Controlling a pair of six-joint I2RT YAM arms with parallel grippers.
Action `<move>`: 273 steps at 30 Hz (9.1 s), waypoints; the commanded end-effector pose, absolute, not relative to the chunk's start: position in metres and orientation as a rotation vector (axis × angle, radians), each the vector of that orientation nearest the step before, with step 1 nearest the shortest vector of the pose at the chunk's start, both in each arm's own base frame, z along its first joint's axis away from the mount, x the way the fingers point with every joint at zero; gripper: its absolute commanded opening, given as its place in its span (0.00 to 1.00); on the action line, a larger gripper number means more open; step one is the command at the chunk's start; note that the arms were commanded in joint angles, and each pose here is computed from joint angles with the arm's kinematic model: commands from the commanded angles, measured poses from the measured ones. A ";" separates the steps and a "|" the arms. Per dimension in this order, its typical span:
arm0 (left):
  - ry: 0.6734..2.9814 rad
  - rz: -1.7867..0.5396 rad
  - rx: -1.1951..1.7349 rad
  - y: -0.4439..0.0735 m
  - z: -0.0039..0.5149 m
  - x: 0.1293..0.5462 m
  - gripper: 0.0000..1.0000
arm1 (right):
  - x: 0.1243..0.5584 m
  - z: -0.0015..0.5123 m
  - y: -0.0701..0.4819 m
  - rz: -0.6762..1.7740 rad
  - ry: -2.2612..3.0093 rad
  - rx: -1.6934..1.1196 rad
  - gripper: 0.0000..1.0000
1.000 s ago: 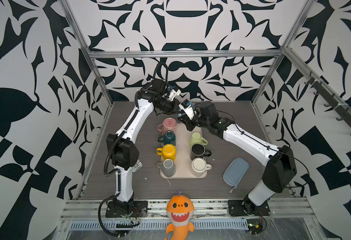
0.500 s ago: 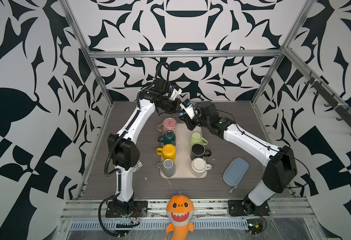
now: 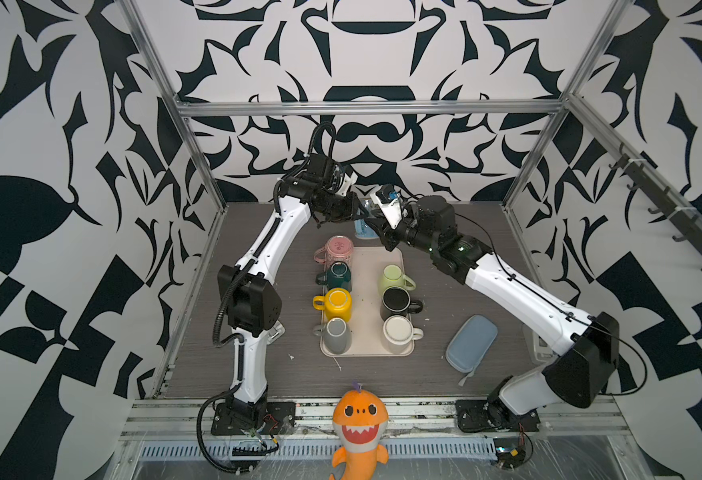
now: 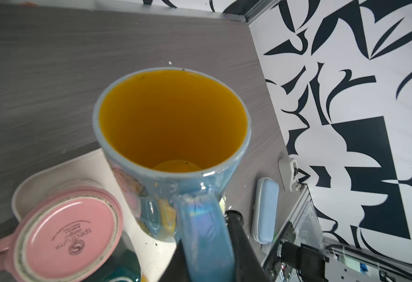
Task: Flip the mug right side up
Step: 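Open the right gripper and draw it back while the left gripper lifts the mug, then carry the blue mug with the left gripper and set it upright beyond the tray, then open the left gripper to release the blue mug on the table, then move the left gripper to the pink mug's handle and close on it, then lift the pink mug off the tray with the left gripper and tilt it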
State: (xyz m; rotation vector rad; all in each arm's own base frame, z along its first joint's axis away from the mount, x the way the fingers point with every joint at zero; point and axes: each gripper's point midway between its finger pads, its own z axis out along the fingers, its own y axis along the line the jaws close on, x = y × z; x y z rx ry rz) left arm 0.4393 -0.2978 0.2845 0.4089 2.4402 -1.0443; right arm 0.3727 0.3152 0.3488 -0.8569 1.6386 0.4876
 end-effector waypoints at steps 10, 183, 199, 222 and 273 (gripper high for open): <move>2.034 -0.810 0.341 -0.259 0.375 0.507 0.00 | 0.365 0.351 0.282 0.381 1.641 -0.728 0.31; 1.719 -1.529 -1.990 -0.163 0.104 0.459 0.39 | 0.365 0.299 0.245 0.549 1.922 -0.357 0.34; 1.700 -1.508 -2.022 -0.165 0.086 0.469 0.39 | 0.365 0.295 0.238 0.546 1.934 -0.329 0.34; 1.687 -1.555 -2.000 -0.173 0.089 0.478 0.35 | 0.366 0.289 0.235 0.546 1.949 -0.310 0.34; 1.708 -1.563 -0.835 -0.196 0.310 0.529 0.00 | 0.362 0.289 0.222 0.537 1.949 -0.259 0.34</move>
